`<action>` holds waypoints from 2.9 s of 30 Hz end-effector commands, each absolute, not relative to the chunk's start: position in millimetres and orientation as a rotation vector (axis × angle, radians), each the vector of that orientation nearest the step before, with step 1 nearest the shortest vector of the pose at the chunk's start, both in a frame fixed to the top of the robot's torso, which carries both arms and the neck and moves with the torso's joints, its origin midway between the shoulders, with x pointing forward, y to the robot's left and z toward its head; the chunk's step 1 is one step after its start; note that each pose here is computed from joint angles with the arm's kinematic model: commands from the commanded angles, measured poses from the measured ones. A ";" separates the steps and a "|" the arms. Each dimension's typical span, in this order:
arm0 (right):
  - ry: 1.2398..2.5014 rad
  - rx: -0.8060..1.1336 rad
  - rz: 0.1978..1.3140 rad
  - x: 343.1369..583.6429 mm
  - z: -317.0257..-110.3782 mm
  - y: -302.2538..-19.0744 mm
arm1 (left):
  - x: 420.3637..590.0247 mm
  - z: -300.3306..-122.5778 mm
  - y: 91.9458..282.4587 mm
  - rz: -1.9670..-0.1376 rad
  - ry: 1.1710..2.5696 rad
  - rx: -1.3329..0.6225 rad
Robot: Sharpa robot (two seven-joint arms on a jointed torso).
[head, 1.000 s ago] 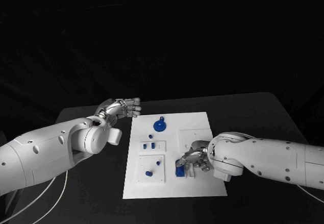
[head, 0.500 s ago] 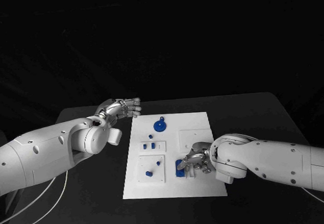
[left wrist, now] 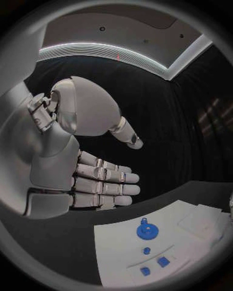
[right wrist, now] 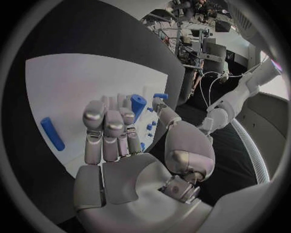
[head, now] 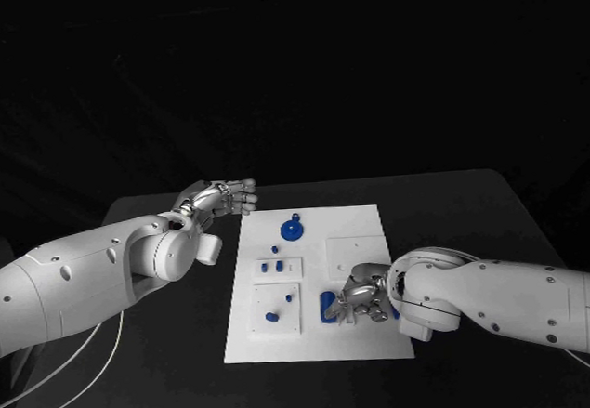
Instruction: Assemble the parts on the task board
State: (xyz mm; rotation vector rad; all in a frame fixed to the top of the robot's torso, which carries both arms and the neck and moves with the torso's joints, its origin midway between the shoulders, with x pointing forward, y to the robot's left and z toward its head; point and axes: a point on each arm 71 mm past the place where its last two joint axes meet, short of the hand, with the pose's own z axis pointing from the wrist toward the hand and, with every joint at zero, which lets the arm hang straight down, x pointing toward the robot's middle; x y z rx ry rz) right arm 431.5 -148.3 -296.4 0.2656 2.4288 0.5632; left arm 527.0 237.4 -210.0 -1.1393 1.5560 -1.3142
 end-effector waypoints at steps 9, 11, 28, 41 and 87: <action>2.450 0.198 0.520 432.2 -298.9 -146.8 | 526.7 -208.8 234.9 -1.337 1.559 -1.135; 2.450 0.196 0.522 432.1 -299.0 -145.4 | 526.6 -208.8 234.5 -1.341 1.560 -1.133; 2.437 0.221 0.478 435.6 -301.1 -148.7 | 526.9 -208.8 235.5 -1.343 1.561 -1.132; 2.440 0.210 0.479 435.0 -301.0 -150.3 | 527.0 -208.9 236.7 -1.340 1.560 -1.134; 2.288 0.157 0.224 456.4 -258.4 -253.2 | 526.8 -209.0 239.0 -1.337 1.559 -1.135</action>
